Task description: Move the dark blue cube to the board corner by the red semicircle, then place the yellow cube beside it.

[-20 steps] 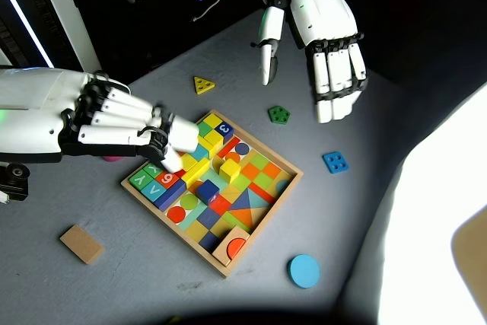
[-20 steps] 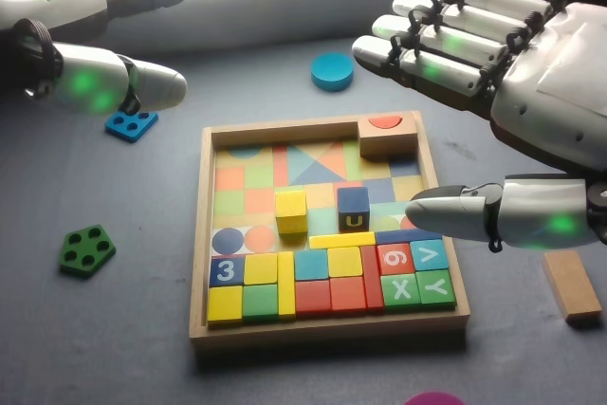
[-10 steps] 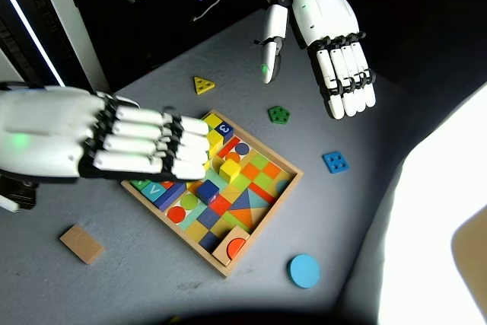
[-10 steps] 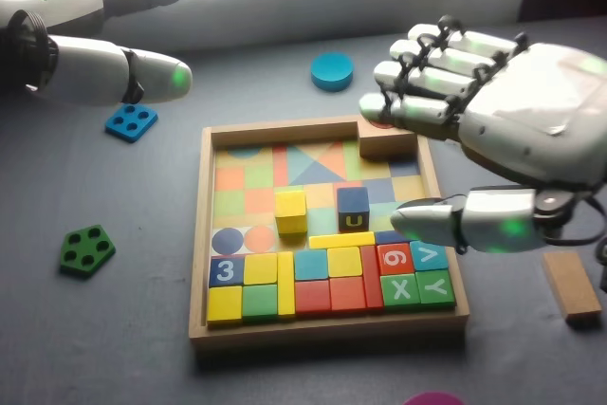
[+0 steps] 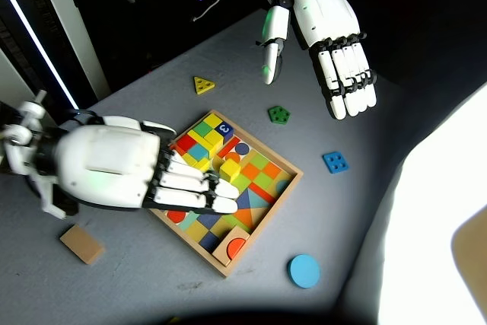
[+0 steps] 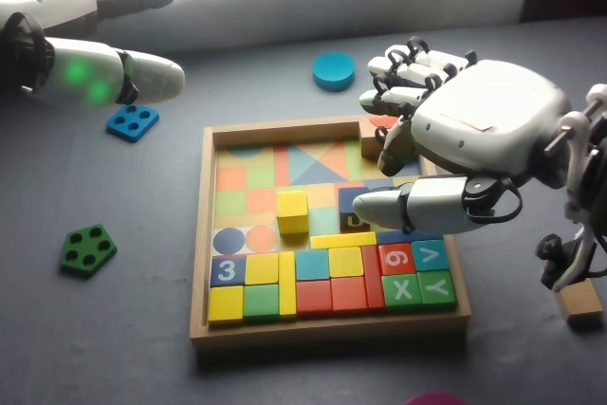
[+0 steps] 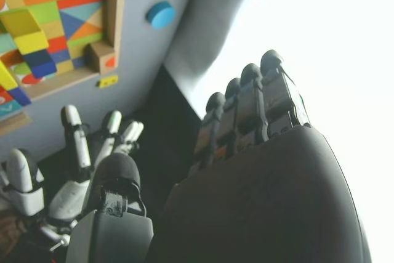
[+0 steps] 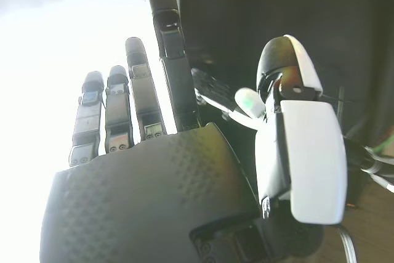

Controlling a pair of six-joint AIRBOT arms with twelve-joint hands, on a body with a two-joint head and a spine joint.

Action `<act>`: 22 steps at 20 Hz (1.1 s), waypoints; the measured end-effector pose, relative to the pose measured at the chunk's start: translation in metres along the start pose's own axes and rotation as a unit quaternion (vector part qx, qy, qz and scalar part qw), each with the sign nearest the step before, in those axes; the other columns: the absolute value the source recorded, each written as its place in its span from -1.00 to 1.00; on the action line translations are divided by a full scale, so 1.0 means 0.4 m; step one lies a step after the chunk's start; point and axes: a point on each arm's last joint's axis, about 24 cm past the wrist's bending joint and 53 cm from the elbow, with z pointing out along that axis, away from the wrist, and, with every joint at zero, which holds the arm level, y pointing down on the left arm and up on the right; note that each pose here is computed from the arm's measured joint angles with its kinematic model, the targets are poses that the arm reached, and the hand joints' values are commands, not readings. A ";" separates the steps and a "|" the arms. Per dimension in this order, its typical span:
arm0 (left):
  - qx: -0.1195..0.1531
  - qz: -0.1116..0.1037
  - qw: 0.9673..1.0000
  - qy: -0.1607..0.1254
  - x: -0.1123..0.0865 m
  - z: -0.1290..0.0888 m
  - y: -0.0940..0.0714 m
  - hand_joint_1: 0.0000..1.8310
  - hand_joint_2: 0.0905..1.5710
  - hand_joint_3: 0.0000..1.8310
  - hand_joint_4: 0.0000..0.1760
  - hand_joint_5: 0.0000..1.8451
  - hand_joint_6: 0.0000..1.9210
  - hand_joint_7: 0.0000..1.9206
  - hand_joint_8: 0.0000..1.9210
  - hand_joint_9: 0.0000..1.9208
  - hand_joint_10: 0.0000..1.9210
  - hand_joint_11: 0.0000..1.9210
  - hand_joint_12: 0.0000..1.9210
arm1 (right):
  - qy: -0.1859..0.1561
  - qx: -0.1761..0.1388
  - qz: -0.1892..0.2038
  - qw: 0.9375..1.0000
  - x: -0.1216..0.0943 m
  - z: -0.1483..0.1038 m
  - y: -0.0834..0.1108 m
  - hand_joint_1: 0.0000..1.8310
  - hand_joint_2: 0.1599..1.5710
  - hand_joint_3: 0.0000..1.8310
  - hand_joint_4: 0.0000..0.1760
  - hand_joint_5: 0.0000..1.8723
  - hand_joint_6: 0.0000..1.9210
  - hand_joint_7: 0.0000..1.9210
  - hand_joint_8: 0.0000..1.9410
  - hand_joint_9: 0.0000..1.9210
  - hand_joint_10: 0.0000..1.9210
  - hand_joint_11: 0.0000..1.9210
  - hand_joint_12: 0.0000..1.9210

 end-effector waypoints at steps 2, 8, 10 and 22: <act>0.002 0.000 1.000 0.001 0.002 0.001 -0.003 -1.00 0.58 -1.00 -1.00 -1.00 -1.00 -0.99 -1.00 -0.98 -1.00 -0.98 -0.98 | 0.002 -0.007 0.002 1.000 0.011 0.014 0.017 -1.00 0.39 -1.00 -1.00 -0.02 -0.91 -0.77 -0.99 -1.00 -1.00 -1.00 -1.00; -0.001 -0.007 1.000 0.000 -0.002 0.001 0.003 -1.00 0.57 -1.00 -0.98 -0.99 -1.00 -0.97 -0.99 -0.99 -1.00 -1.00 -1.00 | 0.005 -0.029 0.007 1.000 0.029 0.045 0.074 -1.00 0.39 -1.00 -1.00 -0.01 -0.92 -0.78 -1.00 -1.00 -1.00 -1.00 -1.00; 0.001 -0.007 1.000 0.001 -0.001 0.001 0.002 -1.00 0.57 -1.00 -0.94 -1.00 -1.00 -0.98 -1.00 -1.00 -1.00 -1.00 -1.00 | 0.006 -0.029 0.002 1.000 0.034 0.049 0.074 -1.00 0.39 -1.00 -1.00 -0.01 -0.92 -0.78 -1.00 -1.00 -1.00 -1.00 -1.00; 0.009 -0.007 1.000 0.006 0.005 0.004 -0.011 -1.00 0.60 -0.99 -1.00 -1.00 -1.00 -0.97 -0.99 -1.00 -1.00 -1.00 -1.00 | 0.029 -0.011 0.002 1.000 0.087 0.043 0.040 -1.00 0.41 -0.99 -1.00 0.01 -0.93 -0.76 -0.98 -1.00 -1.00 -1.00 -1.00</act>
